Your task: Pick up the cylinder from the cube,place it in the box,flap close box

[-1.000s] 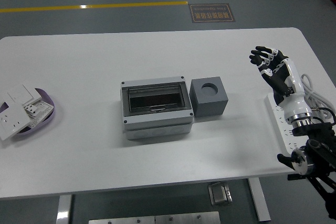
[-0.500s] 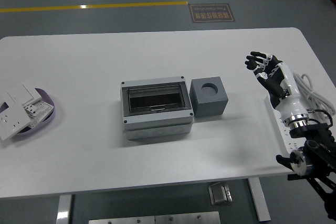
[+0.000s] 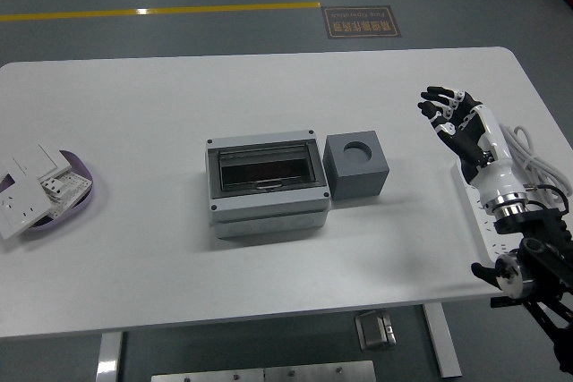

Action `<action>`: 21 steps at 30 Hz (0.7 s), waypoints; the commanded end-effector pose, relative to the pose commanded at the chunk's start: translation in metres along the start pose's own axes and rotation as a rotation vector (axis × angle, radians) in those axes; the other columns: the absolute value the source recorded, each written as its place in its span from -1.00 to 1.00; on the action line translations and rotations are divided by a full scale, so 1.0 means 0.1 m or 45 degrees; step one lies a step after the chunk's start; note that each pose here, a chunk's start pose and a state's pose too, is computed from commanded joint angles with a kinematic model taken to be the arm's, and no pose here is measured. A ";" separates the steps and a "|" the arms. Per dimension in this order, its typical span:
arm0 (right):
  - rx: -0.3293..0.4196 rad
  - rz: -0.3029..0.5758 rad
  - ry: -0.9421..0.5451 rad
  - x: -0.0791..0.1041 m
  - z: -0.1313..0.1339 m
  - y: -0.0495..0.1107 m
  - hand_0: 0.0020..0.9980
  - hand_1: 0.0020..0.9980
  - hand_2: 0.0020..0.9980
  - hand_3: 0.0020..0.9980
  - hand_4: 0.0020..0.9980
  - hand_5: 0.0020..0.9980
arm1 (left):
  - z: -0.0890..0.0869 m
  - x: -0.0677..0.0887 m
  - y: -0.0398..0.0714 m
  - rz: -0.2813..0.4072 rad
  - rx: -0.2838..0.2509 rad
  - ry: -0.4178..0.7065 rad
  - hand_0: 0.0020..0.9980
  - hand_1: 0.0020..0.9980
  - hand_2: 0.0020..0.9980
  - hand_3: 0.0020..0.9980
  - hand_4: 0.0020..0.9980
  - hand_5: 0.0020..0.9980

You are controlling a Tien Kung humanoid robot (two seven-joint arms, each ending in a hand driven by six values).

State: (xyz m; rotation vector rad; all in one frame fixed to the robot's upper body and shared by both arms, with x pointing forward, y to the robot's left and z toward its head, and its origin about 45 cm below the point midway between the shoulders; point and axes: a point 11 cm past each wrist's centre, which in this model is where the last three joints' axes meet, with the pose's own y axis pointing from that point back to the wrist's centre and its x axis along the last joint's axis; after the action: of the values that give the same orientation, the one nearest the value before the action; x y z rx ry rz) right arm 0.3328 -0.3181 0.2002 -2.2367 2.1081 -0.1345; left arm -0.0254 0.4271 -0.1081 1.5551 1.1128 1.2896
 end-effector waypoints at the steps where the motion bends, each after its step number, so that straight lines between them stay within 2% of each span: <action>1: 0.002 0.003 0.001 0.00 0.00 0.00 0.55 0.42 0.41 0.30 0.58 -0.43 | 0.00 0.00 0.00 0.000 -0.001 0.000 0.22 0.27 0.26 0.26 0.37 -0.50; 21: 0.010 0.020 0.005 0.02 0.00 0.00 0.53 0.41 0.40 0.30 0.55 -0.47 | 0.05 -0.04 0.00 -0.008 -0.015 0.009 0.22 0.27 0.26 0.26 0.37 -0.50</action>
State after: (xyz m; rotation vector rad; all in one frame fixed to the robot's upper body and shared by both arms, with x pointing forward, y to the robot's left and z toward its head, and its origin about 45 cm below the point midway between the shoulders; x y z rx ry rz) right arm 0.3335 -0.3205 0.2003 -2.2166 2.1231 -0.1467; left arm -0.0211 0.4233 -0.1095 1.5388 1.1119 1.2965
